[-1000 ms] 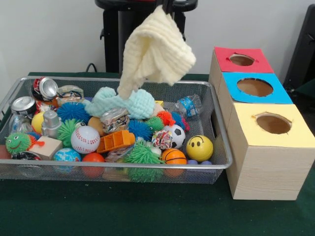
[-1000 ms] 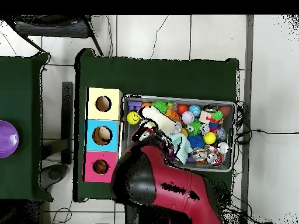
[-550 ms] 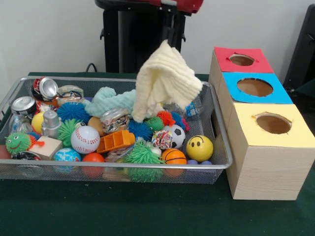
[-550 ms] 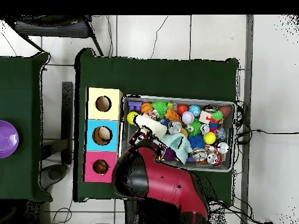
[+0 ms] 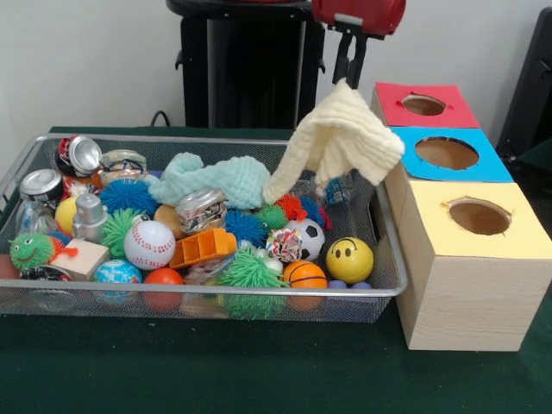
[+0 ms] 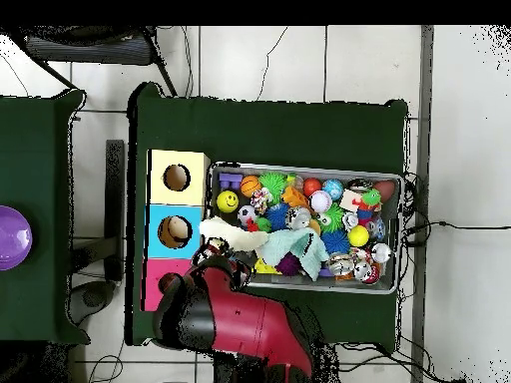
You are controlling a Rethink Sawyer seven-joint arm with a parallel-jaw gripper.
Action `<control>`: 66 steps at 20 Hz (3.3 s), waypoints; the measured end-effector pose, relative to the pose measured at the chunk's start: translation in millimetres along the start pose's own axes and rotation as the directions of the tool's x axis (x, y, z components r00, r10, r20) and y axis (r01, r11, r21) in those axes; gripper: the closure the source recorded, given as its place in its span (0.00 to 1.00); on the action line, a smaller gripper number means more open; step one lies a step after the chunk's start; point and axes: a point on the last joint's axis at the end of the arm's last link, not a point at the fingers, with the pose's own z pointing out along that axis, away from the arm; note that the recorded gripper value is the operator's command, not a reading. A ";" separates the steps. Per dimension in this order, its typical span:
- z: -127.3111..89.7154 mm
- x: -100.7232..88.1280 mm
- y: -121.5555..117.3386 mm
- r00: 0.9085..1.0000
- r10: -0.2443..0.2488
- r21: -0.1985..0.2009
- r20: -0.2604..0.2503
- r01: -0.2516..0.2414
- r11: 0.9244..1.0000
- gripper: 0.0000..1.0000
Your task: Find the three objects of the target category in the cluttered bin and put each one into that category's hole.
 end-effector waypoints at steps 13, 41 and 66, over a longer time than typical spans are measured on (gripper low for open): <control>0.5 0.7 -1.5 1.000 0.028 0.000 -0.011 -0.029 1.000 0.00; 71.8 -117.7 -72.2 0.971 0.238 0.002 0.008 -0.238 0.971 0.00; 159.1 -80.0 -56.7 0.990 0.142 0.011 -0.008 -0.142 0.990 0.00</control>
